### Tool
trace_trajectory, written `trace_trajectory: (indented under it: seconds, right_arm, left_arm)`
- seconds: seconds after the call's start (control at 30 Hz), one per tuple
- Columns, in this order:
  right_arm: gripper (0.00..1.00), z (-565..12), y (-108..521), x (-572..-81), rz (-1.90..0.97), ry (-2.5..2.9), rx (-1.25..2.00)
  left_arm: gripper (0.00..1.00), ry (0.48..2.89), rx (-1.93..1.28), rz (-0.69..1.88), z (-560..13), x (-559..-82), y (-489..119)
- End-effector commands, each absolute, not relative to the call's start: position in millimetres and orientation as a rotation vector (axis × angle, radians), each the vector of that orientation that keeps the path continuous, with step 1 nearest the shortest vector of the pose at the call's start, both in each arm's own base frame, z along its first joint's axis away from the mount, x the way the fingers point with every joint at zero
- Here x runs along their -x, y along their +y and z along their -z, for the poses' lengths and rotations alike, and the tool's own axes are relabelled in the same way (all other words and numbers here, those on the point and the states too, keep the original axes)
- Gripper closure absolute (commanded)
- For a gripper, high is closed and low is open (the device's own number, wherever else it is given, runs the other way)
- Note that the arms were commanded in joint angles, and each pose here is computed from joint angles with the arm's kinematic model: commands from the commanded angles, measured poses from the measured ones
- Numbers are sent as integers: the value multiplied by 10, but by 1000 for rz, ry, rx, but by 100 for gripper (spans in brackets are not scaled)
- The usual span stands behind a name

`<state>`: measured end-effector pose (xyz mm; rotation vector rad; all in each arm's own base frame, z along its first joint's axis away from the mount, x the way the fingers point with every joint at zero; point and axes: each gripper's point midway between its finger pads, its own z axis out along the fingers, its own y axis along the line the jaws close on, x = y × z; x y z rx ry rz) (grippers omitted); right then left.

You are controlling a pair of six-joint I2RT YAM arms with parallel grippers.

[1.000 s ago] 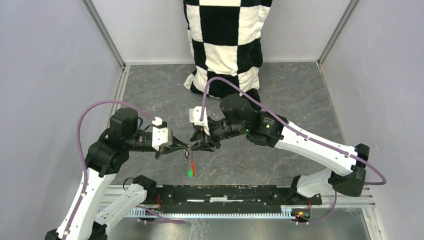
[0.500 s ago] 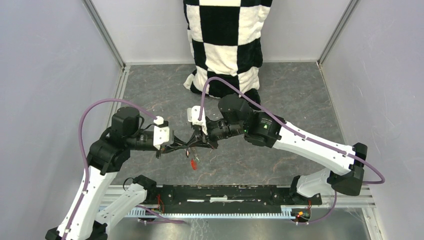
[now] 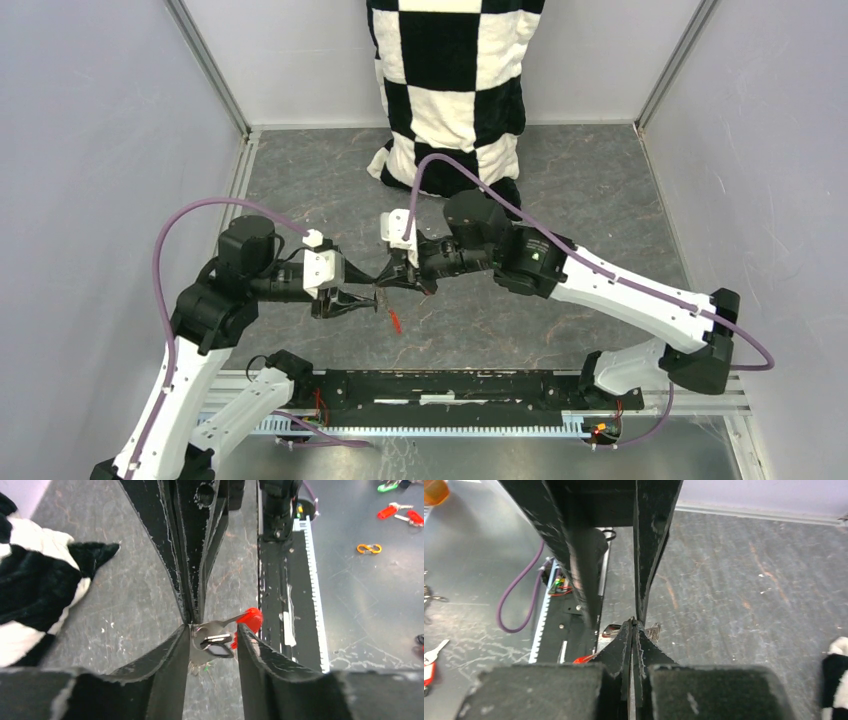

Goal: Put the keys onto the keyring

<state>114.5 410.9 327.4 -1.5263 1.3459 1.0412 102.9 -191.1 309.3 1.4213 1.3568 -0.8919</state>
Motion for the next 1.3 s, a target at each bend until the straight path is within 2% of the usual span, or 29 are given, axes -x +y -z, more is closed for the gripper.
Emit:
trace_trajectory:
  seconds: [0.0,0.17,0.33,0.6,0.83,1.13,1.27]
  right_arm:
    - [100,-3782,4007,-1201,-1040,1133,1339]
    - [100,-4001,3784,-1043,-1140,929,1180]
    - [100,-4076,3768,-949,-1244,872,1115]
    - [100,-4177,3718,-867,-1376,788,981]
    - [99,-4290,3517,-843,-1447,673,809]
    - [100,-4432,3322,-780,-1620,504,603]
    - [99,-4477,3318,-771,-1705,444,546]
  left_arm:
    - [50,1250,-1353,940,-3467,-961,-1979]
    - [48,1230,-1331,1027,-3647,-830,-2003]
    - [51,1238,-1286,1061,-3722,-860,-2037]
    - [70,1220,-1253,1081,-3803,-861,-2055]
    - [67,1201,-1292,1096,-3801,-767,-2037]
    - [69,1224,-1307,1117,-3696,-818,-2070]
    - [62,1222,-1304,1139,-3660,-833,-2094]
